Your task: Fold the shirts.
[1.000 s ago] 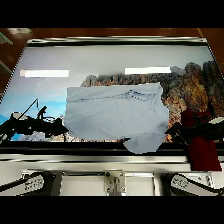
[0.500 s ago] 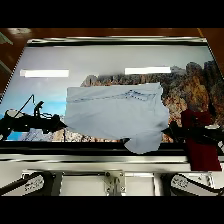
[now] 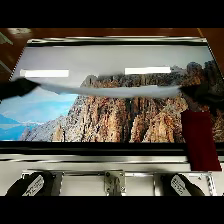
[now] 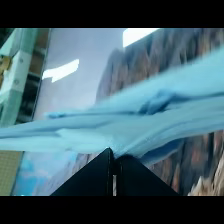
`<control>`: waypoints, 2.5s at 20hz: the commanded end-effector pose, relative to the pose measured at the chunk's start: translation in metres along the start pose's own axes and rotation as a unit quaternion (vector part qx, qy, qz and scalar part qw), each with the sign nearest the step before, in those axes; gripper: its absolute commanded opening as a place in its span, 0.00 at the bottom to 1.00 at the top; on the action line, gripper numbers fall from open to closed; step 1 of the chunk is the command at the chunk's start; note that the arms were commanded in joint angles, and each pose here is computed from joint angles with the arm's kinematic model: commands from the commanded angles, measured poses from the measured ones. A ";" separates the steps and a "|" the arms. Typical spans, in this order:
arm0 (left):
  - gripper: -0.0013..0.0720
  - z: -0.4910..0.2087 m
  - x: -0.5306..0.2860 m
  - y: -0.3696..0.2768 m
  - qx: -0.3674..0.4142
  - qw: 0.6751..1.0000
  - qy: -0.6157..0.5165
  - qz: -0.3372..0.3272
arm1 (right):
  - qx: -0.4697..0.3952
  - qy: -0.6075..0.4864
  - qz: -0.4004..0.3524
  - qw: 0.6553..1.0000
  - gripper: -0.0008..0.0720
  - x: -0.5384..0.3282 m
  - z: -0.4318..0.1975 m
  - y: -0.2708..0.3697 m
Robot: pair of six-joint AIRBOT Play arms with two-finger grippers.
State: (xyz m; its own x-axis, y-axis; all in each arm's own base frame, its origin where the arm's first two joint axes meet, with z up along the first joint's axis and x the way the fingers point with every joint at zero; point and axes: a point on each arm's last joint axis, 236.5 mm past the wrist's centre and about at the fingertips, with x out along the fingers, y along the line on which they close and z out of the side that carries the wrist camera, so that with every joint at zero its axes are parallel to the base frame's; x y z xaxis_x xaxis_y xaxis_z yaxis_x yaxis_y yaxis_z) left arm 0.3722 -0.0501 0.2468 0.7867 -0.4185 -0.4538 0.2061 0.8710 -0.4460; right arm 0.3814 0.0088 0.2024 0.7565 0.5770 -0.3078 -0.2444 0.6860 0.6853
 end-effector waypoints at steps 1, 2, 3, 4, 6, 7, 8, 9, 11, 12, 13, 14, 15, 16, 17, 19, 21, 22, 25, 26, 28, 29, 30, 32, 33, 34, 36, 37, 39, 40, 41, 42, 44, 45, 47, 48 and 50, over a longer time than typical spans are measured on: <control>0.06 0.105 -0.125 -0.076 0.092 0.974 -0.203 0.033 | -0.163 -0.189 -0.058 0.967 0.09 -0.085 0.100 0.120; 0.06 0.121 -0.162 -0.093 0.112 0.961 -0.247 0.048 | -0.200 -0.235 -0.088 0.947 0.09 -0.115 0.115 0.151; 0.06 0.131 -0.194 -0.107 0.127 0.949 -0.281 0.063 | -0.226 -0.267 -0.112 0.930 0.09 -0.140 0.122 0.178; 0.06 0.138 -0.224 -0.119 0.139 0.937 -0.312 0.077 | -0.246 -0.293 -0.131 0.915 0.09 -0.164 0.122 0.203; 0.06 0.138 -0.266 -0.139 0.152 0.919 -0.351 0.092 | -0.275 -0.321 -0.161 0.892 0.09 -0.197 0.113 0.238; 0.06 0.132 -0.276 -0.145 0.158 0.917 -0.353 0.094 | -0.284 -0.329 -0.177 0.883 0.09 -0.210 0.106 0.249; 0.06 0.122 -0.279 -0.148 0.162 0.921 -0.342 0.095 | -0.288 -0.329 -0.193 0.879 0.09 -0.219 0.096 0.255; 0.06 0.110 -0.277 -0.147 0.161 0.928 -0.321 0.099 | -0.287 -0.322 -0.206 0.878 0.09 -0.224 0.088 0.258; 0.06 0.081 -0.265 -0.130 0.138 0.948 -0.258 0.123 | -0.284 -0.292 -0.221 0.886 0.09 -0.225 0.069 0.257; 0.06 0.068 -0.258 -0.118 0.132 0.956 -0.222 0.140 | -0.282 -0.272 -0.225 0.892 0.09 -0.221 0.061 0.253; 0.06 0.054 -0.249 -0.104 0.123 0.963 -0.183 0.157 | -0.276 -0.248 -0.233 0.899 0.09 -0.216 0.054 0.243; 0.06 0.044 -0.241 -0.092 0.114 0.967 -0.156 0.169 | -0.263 -0.210 -0.239 0.911 0.09 -0.207 0.044 0.229; 0.06 0.038 -0.230 -0.081 0.108 0.969 -0.135 0.175 | -0.247 -0.166 -0.244 0.923 0.09 -0.197 0.034 0.213; 0.06 0.034 -0.218 -0.071 0.111 0.971 -0.115 0.178 | -0.228 -0.110 -0.245 0.936 0.09 -0.185 0.021 0.196; 0.06 0.028 -0.203 -0.059 0.109 0.973 -0.091 0.181 | -0.212 -0.062 -0.246 0.944 0.09 -0.175 0.011 0.178; 0.06 0.018 -0.164 -0.029 0.081 0.979 -0.037 0.183 | -0.170 0.006 -0.246 0.954 0.09 -0.158 0.006 0.144; 0.06 0.006 -0.121 0.000 0.063 0.982 0.025 0.177 | -0.121 0.051 -0.233 0.964 0.09 -0.137 0.007 0.110; 0.06 -0.002 -0.101 0.013 0.051 0.982 0.056 0.172 | -0.094 0.076 -0.226 0.967 0.09 -0.124 0.003 0.093; 0.06 -0.025 -0.042 0.060 0.008 0.975 0.140 0.173 | -0.064 0.201 -0.228 0.951 0.09 -0.063 -0.037 0.033; 0.06 -0.031 -0.023 0.076 -0.006 0.972 0.160 0.174 | -0.083 0.222 -0.249 0.939 0.09 -0.034 -0.041 0.008; 0.06 -0.039 0.014 0.105 -0.028 0.967 0.184 0.175 | -0.117 0.194 -0.307 0.925 0.09 0.021 -0.021 -0.041; 0.06 -0.044 0.033 0.120 -0.040 0.964 0.195 0.177 | -0.123 0.162 -0.315 0.927 0.09 0.051 -0.007 -0.058; 0.06 -0.051 0.049 0.134 -0.049 0.961 0.208 0.179 | -0.120 0.136 -0.308 0.934 0.09 0.082 0.001 -0.071; 0.06 -0.066 0.084 0.158 -0.073 0.956 0.226 0.175 | -0.100 0.107 -0.285 0.947 0.09 0.136 0.002 -0.095; 0.06 -0.070 0.103 0.169 -0.085 0.956 0.223 0.172 | -0.089 0.098 -0.277 0.952 0.09 0.160 -0.003 -0.108; 0.06 -0.071 0.120 0.177 -0.092 0.959 0.213 0.164 | -0.079 0.093 -0.271 0.955 0.09 0.178 -0.008 -0.119; 0.06 -0.069 0.156 0.188 -0.100 0.968 0.183 0.140 | -0.059 0.085 -0.267 0.958 0.09 0.203 -0.019 -0.140; 0.07 -0.066 0.173 0.194 -0.105 0.972 0.164 0.134 | -0.047 0.080 -0.266 0.960 0.09 0.212 -0.022 -0.149; 0.07 -0.064 0.202 0.201 -0.095 0.978 0.135 0.127 | -0.040 0.076 -0.269 0.959 0.09 0.222 -0.028 -0.163; 0.07 -0.066 0.216 0.203 -0.083 0.980 0.128 0.128 | -0.037 0.077 -0.271 0.959 0.09 0.225 -0.031 -0.169; 0.07 -0.070 0.228 0.204 -0.072 0.981 0.125 0.129 | -0.031 0.082 -0.274 0.958 0.09 0.228 -0.036 -0.175; 0.07 -0.077 0.239 0.205 -0.064 0.982 0.126 0.129 | -0.025 0.089 -0.277 0.957 0.09 0.230 -0.043 -0.180; 0.07 -0.096 0.255 0.209 -0.064 0.979 0.142 0.128 | -0.015 0.111 -0.281 0.953 0.09 0.232 -0.058 -0.189; 0.06 -0.109 0.259 0.211 -0.068 0.977 0.160 0.127 | -0.014 0.123 -0.283 0.951 0.09 0.230 -0.064 -0.190; 0.07 -0.135 0.253 0.218 -0.061 0.967 0.211 0.131 | -0.017 0.152 -0.290 0.945 0.09 0.220 -0.072 -0.190; 0.06 -0.146 0.243 0.224 -0.050 0.960 0.240 0.138 | -0.020 0.169 -0.296 0.940 0.09 0.211 -0.076 -0.190; 0.06 -0.161 0.220 0.231 -0.050 0.944 0.295 0.140 | 0.007 0.221 -0.302 0.927 0.09 0.189 -0.093 -0.183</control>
State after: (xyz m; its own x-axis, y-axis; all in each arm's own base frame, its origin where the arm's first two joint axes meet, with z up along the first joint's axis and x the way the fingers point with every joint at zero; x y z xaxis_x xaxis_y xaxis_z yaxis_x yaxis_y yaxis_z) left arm 0.5301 0.0077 -0.0623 0.4724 -0.2730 -0.8381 -0.0603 0.9386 -0.3397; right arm 0.5454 0.0350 -0.0350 0.5543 0.1992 -0.8082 0.1364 0.9361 0.3242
